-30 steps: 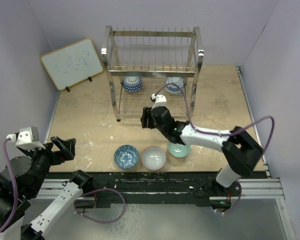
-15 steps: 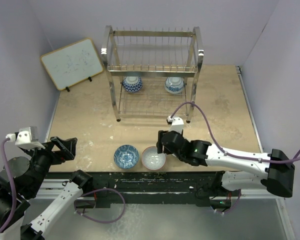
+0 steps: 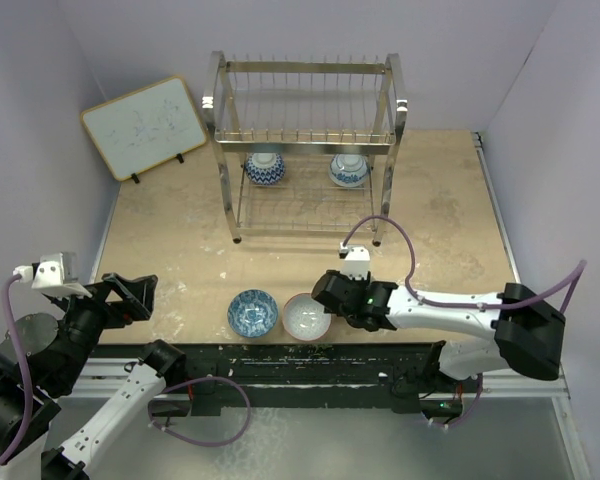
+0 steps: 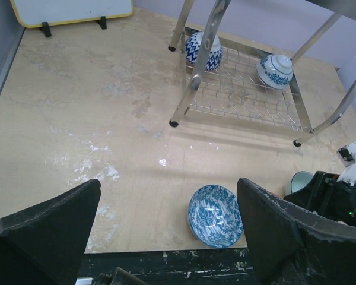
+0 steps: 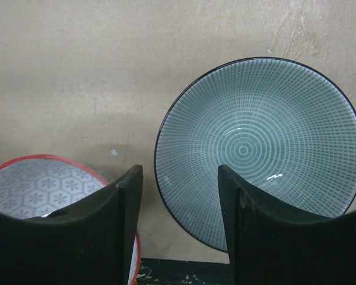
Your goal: Load the bowls into the dish rack
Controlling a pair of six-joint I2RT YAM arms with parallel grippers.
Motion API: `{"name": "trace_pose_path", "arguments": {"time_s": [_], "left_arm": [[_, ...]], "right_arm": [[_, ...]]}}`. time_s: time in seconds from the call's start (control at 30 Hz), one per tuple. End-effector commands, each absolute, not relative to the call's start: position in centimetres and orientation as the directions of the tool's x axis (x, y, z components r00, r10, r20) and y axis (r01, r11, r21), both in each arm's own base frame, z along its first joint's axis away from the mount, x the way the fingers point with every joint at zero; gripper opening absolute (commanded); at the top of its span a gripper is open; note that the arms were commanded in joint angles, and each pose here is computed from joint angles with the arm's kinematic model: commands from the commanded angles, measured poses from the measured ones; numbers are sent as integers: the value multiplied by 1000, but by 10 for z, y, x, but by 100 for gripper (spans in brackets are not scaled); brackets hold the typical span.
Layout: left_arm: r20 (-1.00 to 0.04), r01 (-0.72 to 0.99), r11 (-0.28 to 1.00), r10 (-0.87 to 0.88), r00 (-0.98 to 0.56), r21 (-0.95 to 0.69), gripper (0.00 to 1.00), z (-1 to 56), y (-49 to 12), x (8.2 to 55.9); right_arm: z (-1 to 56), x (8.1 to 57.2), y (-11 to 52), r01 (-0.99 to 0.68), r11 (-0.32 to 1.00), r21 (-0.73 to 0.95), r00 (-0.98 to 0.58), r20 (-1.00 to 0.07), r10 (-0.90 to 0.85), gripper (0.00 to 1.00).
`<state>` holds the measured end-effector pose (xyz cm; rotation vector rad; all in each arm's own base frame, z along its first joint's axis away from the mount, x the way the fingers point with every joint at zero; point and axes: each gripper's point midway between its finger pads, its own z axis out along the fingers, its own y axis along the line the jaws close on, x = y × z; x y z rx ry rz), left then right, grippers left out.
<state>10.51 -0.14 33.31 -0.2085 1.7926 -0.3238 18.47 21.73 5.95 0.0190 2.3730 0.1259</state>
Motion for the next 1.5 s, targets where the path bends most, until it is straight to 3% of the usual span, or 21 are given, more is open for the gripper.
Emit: {"name": "trace_pose_path", "arguments": {"time_s": [0.0,0.2,0.57,0.9,1.2,1.47], "left_arm": [[-922,59,938,-321,-218,-340,99,347,-9,112],[-922,55,939,-322,-217,-341,99,345,-7,111],[-916,52,932,-339,-214,-358,99,343,-4,104],[-915,54,930,-345,-209,-363,99,344,-3,102],[-915,53,929,-349,-203,-367,99,344,-2,100],[-916,49,930,-348,-198,-364,99,345,-1,101]], "right_arm": [[65,201,213,67,994,89,-683,-722,111,55],[69,212,209,75,994,76,-665,-739,107,53],[67,213,201,67,996,64,-658,-748,93,33],[52,212,199,82,996,19,-682,-728,70,35],[70,217,197,81,997,19,-653,-754,67,0],[141,231,210,-7,992,125,-543,-834,101,0]]}}
